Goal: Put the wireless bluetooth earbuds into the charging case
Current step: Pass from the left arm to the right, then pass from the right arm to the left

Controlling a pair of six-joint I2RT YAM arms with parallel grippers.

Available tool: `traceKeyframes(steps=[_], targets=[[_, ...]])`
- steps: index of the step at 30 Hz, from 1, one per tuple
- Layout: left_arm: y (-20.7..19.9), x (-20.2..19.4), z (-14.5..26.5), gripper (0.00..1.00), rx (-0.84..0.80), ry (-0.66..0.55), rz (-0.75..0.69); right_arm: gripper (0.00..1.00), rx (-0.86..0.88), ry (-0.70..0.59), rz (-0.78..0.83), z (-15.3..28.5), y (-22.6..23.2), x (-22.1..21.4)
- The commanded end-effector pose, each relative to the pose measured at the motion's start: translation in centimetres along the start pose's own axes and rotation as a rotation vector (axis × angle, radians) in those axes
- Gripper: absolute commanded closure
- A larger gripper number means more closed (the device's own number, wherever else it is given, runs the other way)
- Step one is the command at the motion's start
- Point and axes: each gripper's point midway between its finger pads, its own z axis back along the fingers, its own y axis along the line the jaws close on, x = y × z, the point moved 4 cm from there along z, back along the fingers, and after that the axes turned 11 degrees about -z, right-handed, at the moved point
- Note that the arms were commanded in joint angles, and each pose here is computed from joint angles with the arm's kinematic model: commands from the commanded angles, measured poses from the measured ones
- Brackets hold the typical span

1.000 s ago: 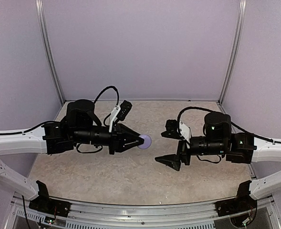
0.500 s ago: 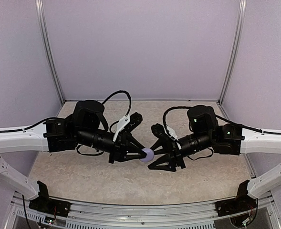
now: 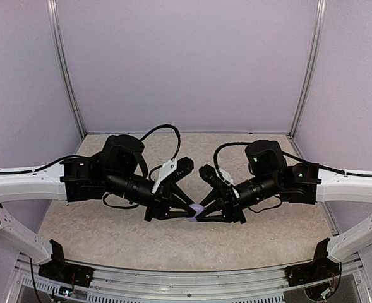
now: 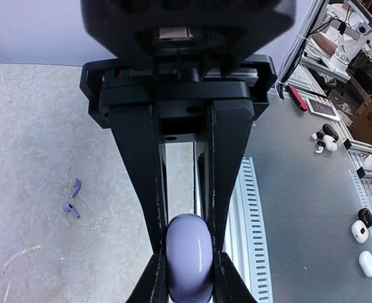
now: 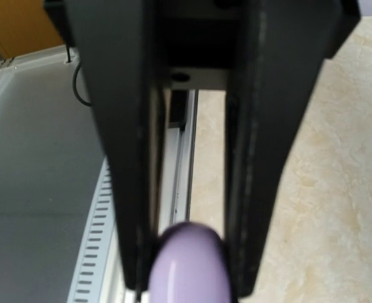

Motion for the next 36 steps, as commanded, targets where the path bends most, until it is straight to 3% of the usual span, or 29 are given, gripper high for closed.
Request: traceKeyframes(steps=[1, 5, 9, 13, 19, 26, 36], targets=[[0.5, 0.9, 0.2, 0.77, 0.029, -0.006, -0.024, 0.84, 0.045, -0.009, 0.003, 0.2, 0.5, 0.8], [0.5, 1.4, 0.9, 0.53, 0.063, -0.071, -0.036, 0.88, 0.036, -0.043, 0.009, 0.6, 0.3, 1.4], [0.5, 2.2, 3.0, 0.45, 0.156, -0.191, -0.081, 0.88, 0.022, -0.120, 0.013, 1.5, 0.3, 2.4], [0.2, 3.1, 4.9, 0.45, 0.213, -0.320, -0.066, 0.88, 0.015, -0.240, 0.018, 2.5, 0.6, 3.9], [0.1, 3.8, 5.8, 0.47, 0.260, -0.417, -0.068, 0.86, 0.021, -0.377, 0.053, 3.4, 1.0, 5.5], [-0.3, 4.2, 4.6, 0.50, 0.251, -0.432, -0.084, 0.87, 0.035, -0.470, 0.059, 3.8, 1.2, 6.4], [-0.5, 4.8, 3.5, 0.59, 0.237, -0.462, -0.085, 0.87, 0.070, -0.491, 0.058, 3.4, 1.4, 6.7]])
